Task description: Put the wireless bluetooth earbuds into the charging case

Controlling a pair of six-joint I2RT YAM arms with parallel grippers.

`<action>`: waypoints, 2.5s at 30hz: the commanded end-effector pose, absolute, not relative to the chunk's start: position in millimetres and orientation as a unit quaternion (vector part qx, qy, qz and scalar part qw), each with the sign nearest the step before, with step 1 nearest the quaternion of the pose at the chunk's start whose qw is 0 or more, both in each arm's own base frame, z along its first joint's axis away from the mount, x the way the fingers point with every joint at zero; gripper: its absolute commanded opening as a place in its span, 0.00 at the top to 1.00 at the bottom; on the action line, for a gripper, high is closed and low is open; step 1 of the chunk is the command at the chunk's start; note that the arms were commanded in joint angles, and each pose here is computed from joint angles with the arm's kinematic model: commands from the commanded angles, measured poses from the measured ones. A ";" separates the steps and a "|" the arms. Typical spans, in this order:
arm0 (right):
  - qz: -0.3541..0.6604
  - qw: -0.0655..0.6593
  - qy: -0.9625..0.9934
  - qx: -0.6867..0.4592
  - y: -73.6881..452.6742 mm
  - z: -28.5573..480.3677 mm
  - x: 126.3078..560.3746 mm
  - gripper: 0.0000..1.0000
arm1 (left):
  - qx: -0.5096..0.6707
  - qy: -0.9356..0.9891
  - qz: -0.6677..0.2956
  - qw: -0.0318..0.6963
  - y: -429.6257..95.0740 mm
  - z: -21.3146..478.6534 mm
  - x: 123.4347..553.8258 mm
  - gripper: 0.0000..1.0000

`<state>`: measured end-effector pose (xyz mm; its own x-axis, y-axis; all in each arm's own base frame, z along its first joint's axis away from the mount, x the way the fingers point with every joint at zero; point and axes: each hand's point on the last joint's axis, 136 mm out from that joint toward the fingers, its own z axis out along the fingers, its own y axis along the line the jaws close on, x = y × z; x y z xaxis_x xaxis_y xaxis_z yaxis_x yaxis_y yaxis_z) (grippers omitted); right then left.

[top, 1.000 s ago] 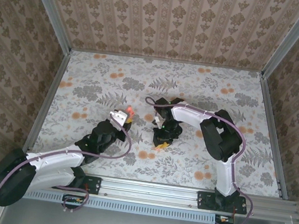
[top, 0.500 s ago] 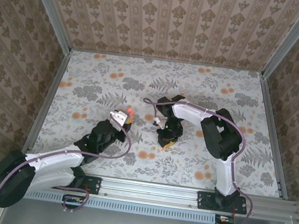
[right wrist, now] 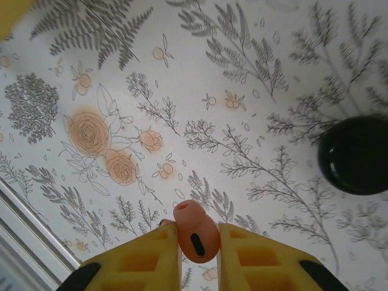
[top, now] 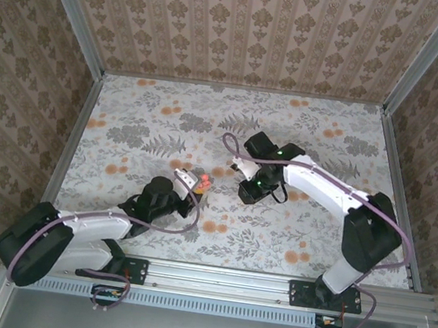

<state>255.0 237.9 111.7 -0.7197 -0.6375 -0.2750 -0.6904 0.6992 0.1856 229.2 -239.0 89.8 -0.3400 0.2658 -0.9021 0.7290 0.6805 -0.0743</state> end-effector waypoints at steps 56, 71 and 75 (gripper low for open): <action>0.018 0.313 0.778 -0.545 276.7 175.9 261.7 0.79 | 0.415 0.622 -0.442 0.495 -300.1 180.2 204.1 0.81; 0.023 0.295 0.766 -0.571 281.5 168.6 249.4 0.79 | 0.414 0.618 -0.440 0.503 -300.0 186.1 206.2 0.81; 0.026 0.289 0.765 -0.575 283.8 166.0 246.4 0.78 | 0.414 0.619 -0.439 0.503 -299.5 185.7 205.9 0.81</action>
